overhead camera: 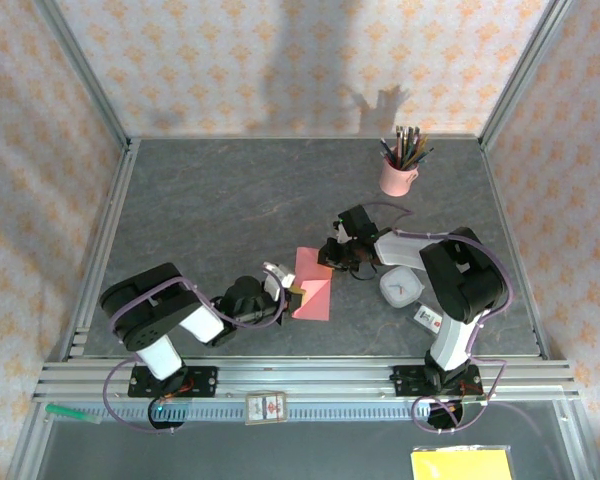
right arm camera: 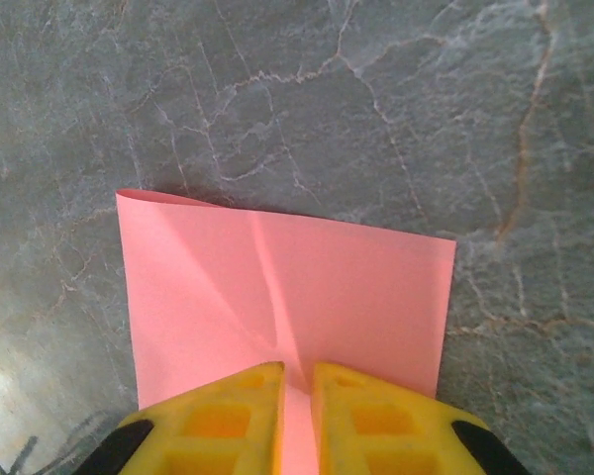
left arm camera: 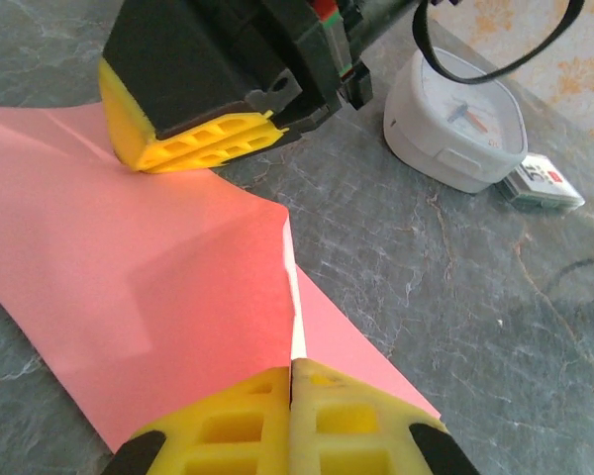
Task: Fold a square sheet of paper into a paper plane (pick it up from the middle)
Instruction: Fold the triangle a second time at the center of the table.
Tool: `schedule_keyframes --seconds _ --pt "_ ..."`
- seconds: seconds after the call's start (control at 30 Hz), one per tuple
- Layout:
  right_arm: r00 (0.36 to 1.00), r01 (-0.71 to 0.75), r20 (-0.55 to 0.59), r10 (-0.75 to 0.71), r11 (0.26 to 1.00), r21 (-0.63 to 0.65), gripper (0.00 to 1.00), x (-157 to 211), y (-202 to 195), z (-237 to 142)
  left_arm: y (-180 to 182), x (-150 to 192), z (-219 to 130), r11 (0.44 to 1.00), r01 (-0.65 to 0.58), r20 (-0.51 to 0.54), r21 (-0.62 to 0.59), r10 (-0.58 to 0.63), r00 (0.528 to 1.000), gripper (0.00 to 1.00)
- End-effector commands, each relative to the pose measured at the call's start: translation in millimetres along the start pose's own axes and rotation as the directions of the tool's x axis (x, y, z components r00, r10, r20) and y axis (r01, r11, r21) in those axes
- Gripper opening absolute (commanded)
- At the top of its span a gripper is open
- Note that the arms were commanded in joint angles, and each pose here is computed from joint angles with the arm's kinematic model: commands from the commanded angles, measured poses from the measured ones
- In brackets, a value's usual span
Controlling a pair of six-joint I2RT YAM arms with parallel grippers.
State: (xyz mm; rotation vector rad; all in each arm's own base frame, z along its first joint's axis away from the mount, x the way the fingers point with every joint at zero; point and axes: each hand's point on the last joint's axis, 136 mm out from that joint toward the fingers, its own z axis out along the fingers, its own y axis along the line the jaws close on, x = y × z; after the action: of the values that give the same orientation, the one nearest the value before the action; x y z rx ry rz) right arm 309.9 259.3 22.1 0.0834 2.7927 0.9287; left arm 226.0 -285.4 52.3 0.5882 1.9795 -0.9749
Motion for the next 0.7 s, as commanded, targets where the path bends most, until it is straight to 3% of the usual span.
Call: schedule_keyframes --seconds 0.0,0.67 --pt "1.0 0.007 -0.028 -0.004 0.995 0.101 0.16 11 -27 9 -8 -9 -2 0.996 0.053 0.033 0.073 -0.056 0.998 0.01" --pt "0.999 0.021 -0.036 -0.017 0.993 0.113 0.15 10 -28 11 16 -1 3 0.982 0.185 -0.003 0.048 -0.185 0.983 0.01"
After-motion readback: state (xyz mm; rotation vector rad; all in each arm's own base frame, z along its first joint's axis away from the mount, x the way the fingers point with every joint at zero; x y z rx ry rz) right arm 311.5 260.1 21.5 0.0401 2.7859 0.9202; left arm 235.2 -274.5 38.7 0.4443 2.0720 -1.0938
